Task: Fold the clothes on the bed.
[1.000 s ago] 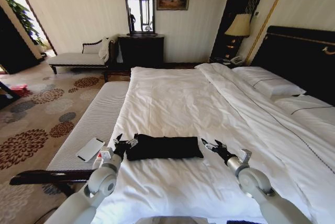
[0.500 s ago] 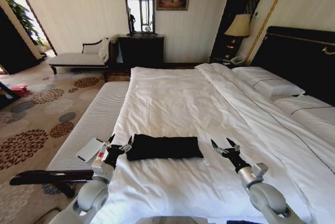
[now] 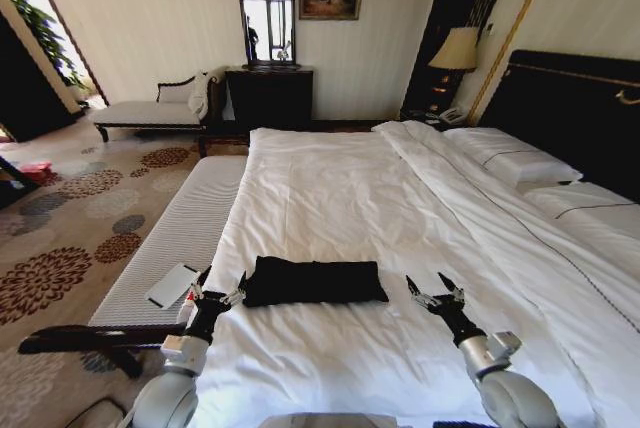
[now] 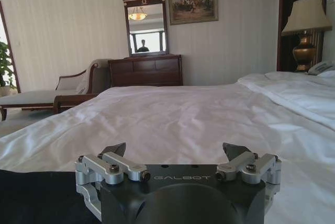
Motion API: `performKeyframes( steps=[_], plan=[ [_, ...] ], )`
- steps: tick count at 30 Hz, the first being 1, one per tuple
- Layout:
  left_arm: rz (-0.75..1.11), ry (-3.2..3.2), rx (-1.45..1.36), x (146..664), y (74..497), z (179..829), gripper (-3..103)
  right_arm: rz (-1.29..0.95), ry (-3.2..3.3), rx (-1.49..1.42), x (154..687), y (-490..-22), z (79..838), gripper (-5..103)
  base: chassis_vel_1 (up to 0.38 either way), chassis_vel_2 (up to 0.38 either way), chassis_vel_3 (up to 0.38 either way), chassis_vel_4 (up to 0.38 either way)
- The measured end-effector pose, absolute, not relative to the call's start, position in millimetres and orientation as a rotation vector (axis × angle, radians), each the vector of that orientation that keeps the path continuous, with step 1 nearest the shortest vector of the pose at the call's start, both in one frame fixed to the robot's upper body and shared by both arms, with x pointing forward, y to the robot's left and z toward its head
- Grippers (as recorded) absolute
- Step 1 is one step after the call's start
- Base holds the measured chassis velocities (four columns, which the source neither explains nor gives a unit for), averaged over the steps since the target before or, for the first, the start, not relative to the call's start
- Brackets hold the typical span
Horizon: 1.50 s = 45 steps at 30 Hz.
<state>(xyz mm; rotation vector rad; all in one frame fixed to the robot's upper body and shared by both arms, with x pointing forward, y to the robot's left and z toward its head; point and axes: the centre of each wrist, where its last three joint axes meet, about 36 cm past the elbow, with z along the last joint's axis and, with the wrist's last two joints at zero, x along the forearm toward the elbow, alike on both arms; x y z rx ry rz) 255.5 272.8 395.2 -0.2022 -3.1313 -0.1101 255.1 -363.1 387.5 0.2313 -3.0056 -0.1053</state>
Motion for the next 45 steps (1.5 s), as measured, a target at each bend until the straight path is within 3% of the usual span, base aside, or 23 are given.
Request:
performKeyframes(
  steps=[11, 16, 38, 45],
  plan=[
    [-0.108, -3.129, -0.202, 256, 273, 396, 100, -0.748, -2.571, 0.344, 289, -359, 460, 100, 0.000, 0.000, 0.000, 0.000],
    [-0.106, -3.128, -0.201, 256, 272, 396, 100, -0.839, -2.391, 0.296, 322, -377, 471, 100, 0.000, 0.000, 0.000, 0.000],
    [-0.104, -3.126, -0.200, 257, 272, 396, 100, -0.836, -2.069, 0.199, 404, -420, 432, 100, 0.000, 0.000, 0.000, 0.000],
    [-0.104, -3.126, -0.199, 257, 272, 395, 100, -0.849, -2.072, 0.206, 426, -414, 424, 100, 0.000, 0.000, 0.000, 0.000]
  ],
)
